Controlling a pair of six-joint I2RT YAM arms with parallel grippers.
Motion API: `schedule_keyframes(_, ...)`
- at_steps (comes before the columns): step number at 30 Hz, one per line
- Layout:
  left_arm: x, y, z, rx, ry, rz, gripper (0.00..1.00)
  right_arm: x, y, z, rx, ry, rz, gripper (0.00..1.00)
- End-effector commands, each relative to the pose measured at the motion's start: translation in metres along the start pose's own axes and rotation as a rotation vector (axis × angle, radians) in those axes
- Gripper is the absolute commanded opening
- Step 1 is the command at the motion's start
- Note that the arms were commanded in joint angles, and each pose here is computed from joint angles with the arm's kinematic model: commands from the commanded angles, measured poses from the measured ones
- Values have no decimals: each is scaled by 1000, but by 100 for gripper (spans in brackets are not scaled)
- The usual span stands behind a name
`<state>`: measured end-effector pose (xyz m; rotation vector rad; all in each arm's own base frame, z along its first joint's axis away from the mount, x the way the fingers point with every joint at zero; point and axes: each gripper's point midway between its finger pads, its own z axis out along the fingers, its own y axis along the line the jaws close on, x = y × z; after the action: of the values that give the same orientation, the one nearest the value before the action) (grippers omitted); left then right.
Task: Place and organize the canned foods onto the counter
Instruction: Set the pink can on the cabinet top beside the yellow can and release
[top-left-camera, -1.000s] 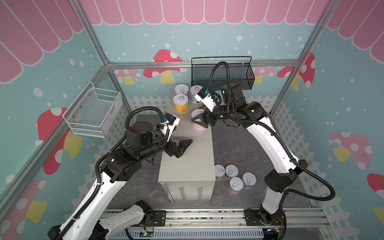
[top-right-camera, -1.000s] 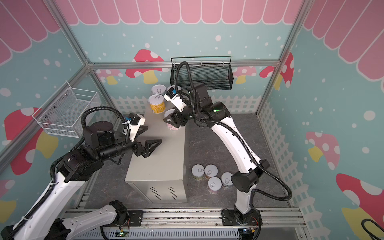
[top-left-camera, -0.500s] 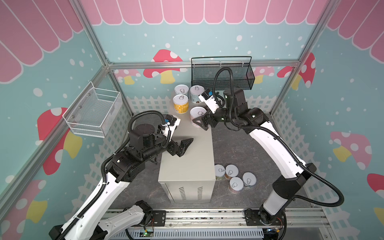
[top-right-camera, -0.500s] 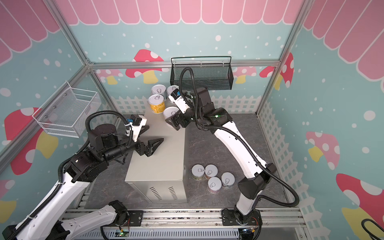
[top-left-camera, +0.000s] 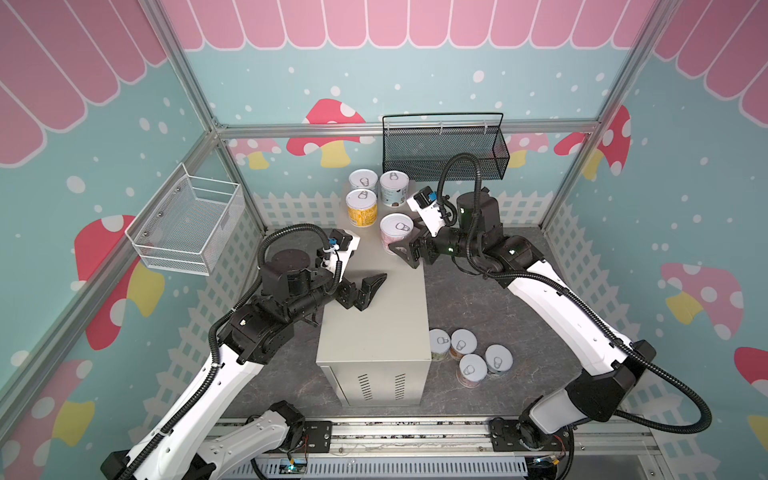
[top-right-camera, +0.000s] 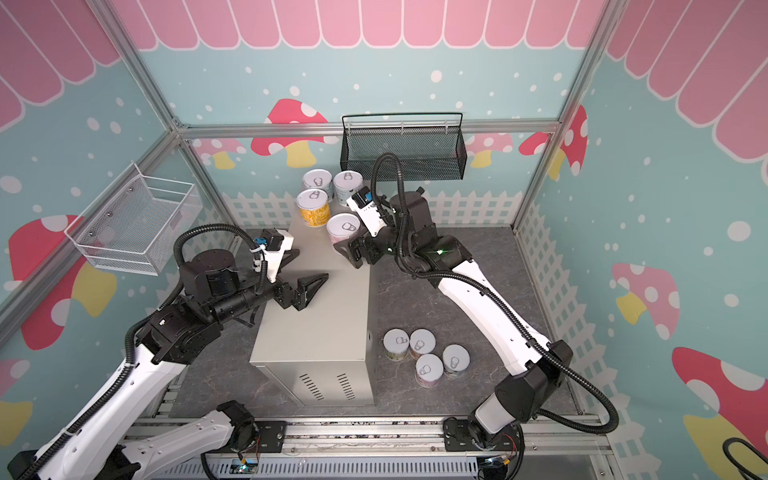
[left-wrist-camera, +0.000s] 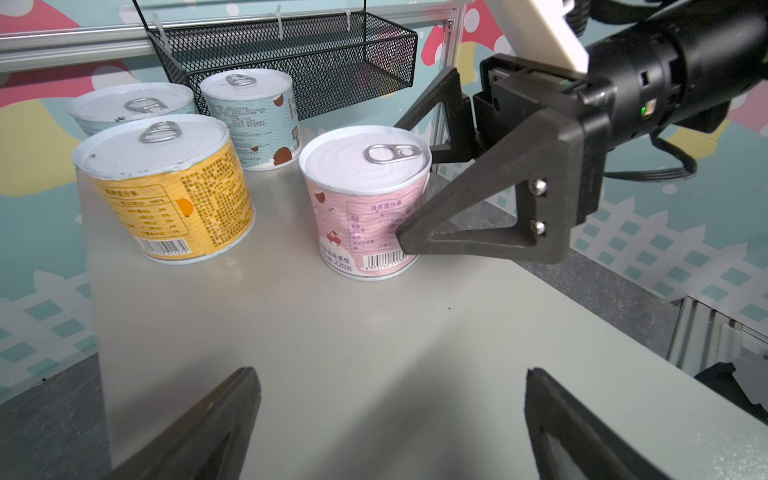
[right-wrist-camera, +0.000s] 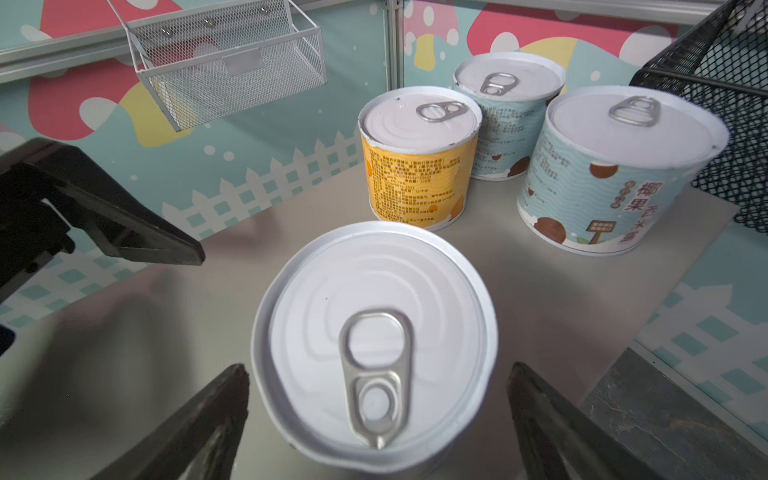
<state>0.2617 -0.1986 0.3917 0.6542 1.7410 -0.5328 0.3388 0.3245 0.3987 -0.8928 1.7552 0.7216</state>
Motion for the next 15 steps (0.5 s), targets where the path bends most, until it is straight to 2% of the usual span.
schedule_keyframes(1,-4,-1,-3,7,-30,9,99,-16,3,-5,0,-80,3,95)
schedule_keyframes(7,0,2,-2,-2,-37,5,100,-15,-5,-2,43,-100,22,84)
schedule_keyframes(10,0,5,-2,-9,-43,-3,99,-13,-13,2,78,-107,36,75)
schedule_keyframes(15,2,9,-2,-22,-54,-13,99,-15,-24,9,119,-119,32,69)
